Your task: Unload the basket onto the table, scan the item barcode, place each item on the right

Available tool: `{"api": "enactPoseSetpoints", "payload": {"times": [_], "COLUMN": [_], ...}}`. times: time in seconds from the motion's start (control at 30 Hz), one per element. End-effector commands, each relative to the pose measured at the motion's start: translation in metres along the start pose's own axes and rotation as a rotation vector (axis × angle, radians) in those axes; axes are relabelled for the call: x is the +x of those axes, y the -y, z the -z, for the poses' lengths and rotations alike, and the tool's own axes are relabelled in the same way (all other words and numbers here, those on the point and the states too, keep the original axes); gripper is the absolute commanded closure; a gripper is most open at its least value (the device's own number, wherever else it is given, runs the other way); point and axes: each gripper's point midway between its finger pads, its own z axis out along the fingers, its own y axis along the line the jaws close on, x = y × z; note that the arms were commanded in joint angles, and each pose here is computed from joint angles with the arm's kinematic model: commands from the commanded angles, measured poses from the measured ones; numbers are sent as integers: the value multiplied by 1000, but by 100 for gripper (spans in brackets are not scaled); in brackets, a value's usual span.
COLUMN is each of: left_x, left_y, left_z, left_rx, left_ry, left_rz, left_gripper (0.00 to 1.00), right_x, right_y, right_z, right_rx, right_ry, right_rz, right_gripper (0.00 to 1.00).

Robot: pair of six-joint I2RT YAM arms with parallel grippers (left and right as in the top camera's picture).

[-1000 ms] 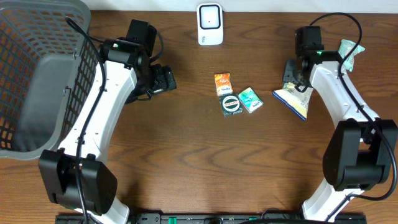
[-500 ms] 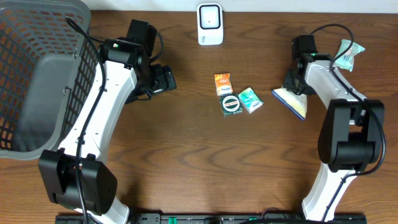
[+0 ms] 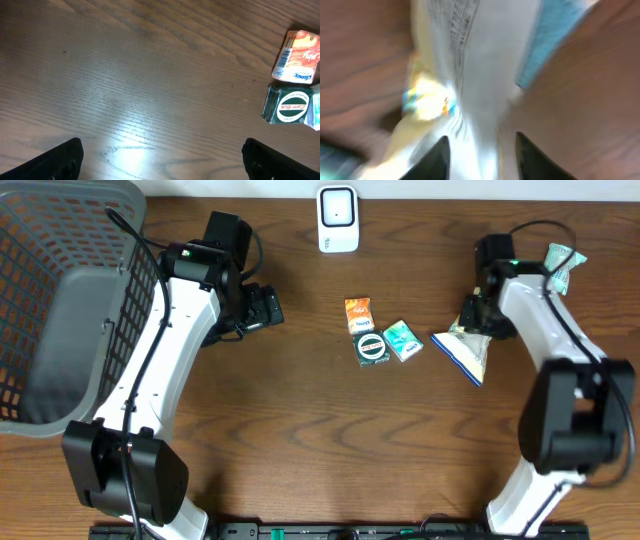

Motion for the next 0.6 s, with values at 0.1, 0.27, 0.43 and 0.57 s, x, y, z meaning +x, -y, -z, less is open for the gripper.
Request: {"api": "enactPoseSetpoints", "payload": {"times": [0.1,0.27,0.43,0.57], "left_x": [1,1,1,1], "left_y": [-2,-2,-2,-2], "left_z": [-3,-3,-3,-3], "left_rx": [-8,-8,-8,-8], "left_ry": [-8,-8,-8,-8], "left_rz": [15,15,15,15], "left_gripper": [0,0,0,0], "right_x": [-17,-23,-32,-35], "right_y": [-14,-27,-23,-28], "right_z": [91,100,85,67], "right_rx": [-236,-284,-224,-214], "right_ry": [184,226,251,228], "right_rz": [-36,-16,-15,-12], "right_gripper": [74,99,99,99]}}
